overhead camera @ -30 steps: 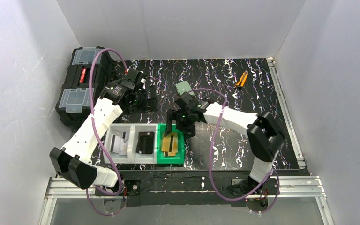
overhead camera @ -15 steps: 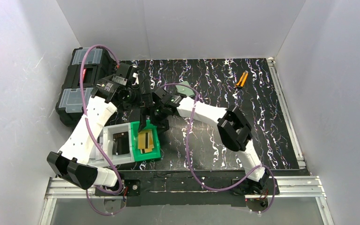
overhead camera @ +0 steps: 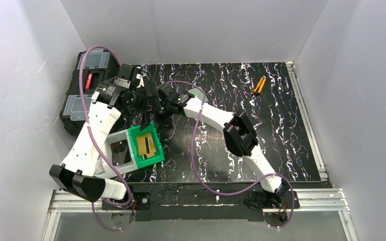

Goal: Take the credit cards out of the card holder
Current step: Move the storage box to the corner of the board, then move the card holder to the center of the board.

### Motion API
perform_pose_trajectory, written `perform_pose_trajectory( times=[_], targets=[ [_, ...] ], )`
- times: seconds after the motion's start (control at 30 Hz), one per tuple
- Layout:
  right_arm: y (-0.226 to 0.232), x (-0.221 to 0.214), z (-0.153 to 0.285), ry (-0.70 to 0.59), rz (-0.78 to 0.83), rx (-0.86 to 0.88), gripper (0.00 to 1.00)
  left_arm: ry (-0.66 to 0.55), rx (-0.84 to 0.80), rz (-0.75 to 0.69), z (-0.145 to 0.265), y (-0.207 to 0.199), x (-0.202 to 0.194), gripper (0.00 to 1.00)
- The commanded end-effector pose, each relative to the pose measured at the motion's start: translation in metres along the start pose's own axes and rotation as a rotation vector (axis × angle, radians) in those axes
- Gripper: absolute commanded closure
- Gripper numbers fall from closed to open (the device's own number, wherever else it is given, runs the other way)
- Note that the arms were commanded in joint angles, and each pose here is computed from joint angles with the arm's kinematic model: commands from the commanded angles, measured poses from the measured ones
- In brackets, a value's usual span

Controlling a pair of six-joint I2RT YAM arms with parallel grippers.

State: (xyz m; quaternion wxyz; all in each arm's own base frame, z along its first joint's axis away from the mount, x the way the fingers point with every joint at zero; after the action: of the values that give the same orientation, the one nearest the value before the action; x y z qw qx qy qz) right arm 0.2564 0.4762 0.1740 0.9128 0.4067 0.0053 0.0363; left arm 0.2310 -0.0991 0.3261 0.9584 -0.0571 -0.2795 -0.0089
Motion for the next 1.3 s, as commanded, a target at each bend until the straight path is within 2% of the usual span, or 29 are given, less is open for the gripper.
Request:
perform_pose_trajectory(
  times=[0.0,0.17,0.33,0.43,0.57,0.73,0.87,1.07,1.13,1.27],
  targets=[
    [0.019,0.026,0.049,-0.094,0.086,0.112,0.0,-0.042,-0.013,0.017,0.019,0.003,0.008,0.0],
    [0.003,0.059,0.097,-0.23,0.085,0.08,0.0,-0.077,-0.034,0.051,0.024,0.002,0.015,0.0],
    [-0.044,0.112,0.139,-0.471,0.094,-0.139,0.0,-0.065,-0.07,0.066,0.02,-0.002,0.014,0.01],
    [-0.074,0.144,0.149,-0.562,0.12,-0.277,0.0,-0.044,-0.081,0.069,0.016,-0.003,0.011,0.0],
    [-0.104,0.182,0.152,-0.622,0.153,-0.381,0.0,-0.018,-0.112,0.072,0.017,-0.006,0.005,0.01],
    [-0.127,0.211,0.14,-0.635,0.192,-0.376,0.0,0.003,-0.109,0.072,0.014,-0.005,-0.001,0.0],
    [-0.144,0.217,0.126,-0.599,0.189,-0.401,0.0,0.017,-0.105,0.074,0.011,-0.004,-0.004,0.01],
    [-0.166,0.198,0.11,-0.467,0.103,-0.429,0.0,0.04,-0.11,0.084,0.001,-0.005,-0.007,0.0],
    [-0.173,0.188,0.106,-0.43,0.068,-0.459,0.06,0.046,-0.116,0.09,-0.002,-0.006,-0.008,0.01],
    [-0.183,0.174,0.097,-0.396,0.046,-0.562,0.12,0.057,-0.117,0.097,-0.006,-0.007,-0.01,0.0]
  ],
)
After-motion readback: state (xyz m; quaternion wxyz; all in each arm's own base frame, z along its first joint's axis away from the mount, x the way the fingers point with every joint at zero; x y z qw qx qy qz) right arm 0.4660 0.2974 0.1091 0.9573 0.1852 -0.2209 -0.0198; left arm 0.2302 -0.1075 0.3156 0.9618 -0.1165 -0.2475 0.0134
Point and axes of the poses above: each gripper's point midway between its finger pads, its own z axis back along the fingers, its own y axis along the line the jaws close on, x = y × z, the point moved 8 cm from there along z, back along the fingers, and after that the axes turned 10 degrees about -z, right-handed, at the moved point
